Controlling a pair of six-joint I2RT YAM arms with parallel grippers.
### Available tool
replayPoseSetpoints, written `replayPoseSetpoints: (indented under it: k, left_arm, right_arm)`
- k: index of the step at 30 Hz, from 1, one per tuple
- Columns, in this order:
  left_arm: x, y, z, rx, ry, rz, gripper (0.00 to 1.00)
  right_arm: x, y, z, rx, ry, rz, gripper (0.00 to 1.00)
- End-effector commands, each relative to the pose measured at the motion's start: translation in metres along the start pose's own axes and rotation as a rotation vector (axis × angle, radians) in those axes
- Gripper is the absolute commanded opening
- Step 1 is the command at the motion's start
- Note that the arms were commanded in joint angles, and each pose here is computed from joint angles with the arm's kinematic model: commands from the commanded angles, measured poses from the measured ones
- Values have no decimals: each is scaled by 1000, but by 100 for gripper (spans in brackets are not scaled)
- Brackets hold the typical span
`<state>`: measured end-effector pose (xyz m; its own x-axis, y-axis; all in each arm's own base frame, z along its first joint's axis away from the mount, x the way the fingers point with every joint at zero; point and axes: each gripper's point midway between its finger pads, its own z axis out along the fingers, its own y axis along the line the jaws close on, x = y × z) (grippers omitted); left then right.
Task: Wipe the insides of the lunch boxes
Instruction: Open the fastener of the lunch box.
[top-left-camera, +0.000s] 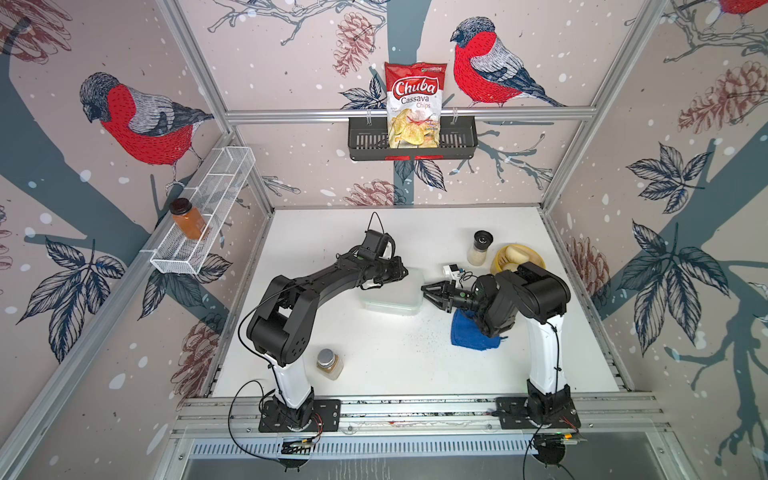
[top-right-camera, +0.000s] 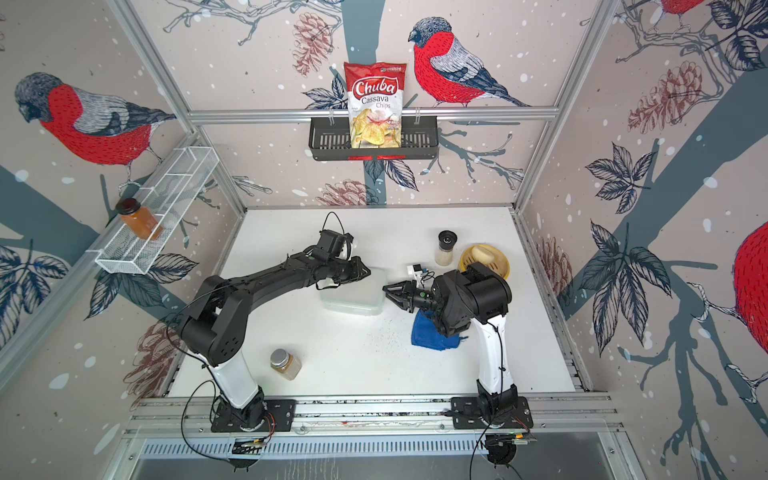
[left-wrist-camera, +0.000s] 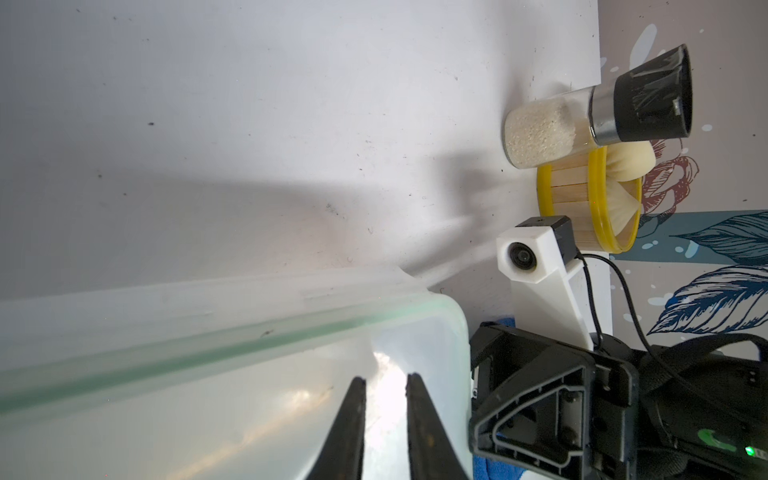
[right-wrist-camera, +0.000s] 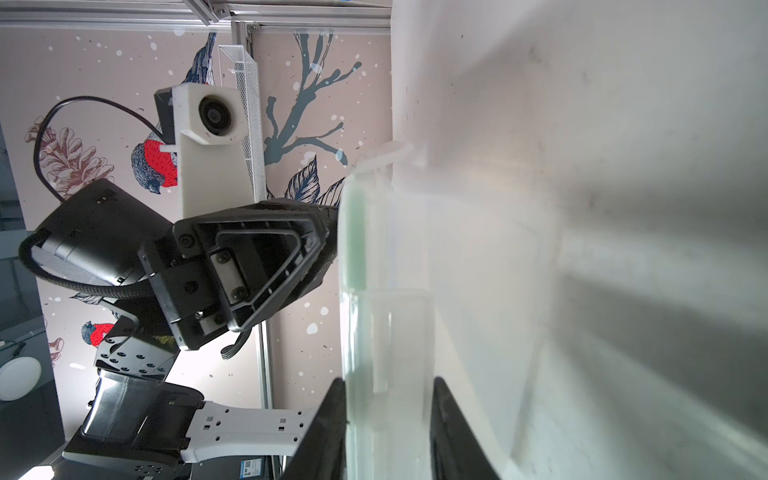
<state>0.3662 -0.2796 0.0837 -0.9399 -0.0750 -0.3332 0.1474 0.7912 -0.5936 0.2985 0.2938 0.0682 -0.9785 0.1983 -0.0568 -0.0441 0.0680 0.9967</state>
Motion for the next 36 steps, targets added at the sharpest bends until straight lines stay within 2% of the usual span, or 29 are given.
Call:
replayPoseSetpoints:
  k: [1, 12, 21, 25, 29, 33, 34, 36]
  left_arm:
    - [63, 65, 0, -263, 207, -109, 21]
    - [74, 76, 2, -292, 226, -119, 18]
    - [65, 68, -1, -279, 208, -107, 17]
    - [39, 45, -14, -249, 157, -72, 17]
    - [-6, 6, -42, -209, 54, -12, 20]
    - [-44, -33, -73, -153, -53, 38, 23]
    - [-51, -41, -80, -139, -75, 47, 23]
    - [-58, -52, -92, -115, -108, 60, 24]
  right_arm:
    - [5, 49, -6, -163, -2, -221, 8]
    - [6, 38, -11, -118, -6, -194, 4]
    - [8, 24, -13, 12, -9, -231, 6]
    - [6, 4, -13, 221, 0, -304, 5]
    - [5, -2, -11, 477, 22, -452, 4]
    - [7, 14, -11, 503, 19, -490, 9]
    - [7, 15, -11, 515, 21, -490, 13]
    - [11, 16, -10, 515, 32, -484, 26]
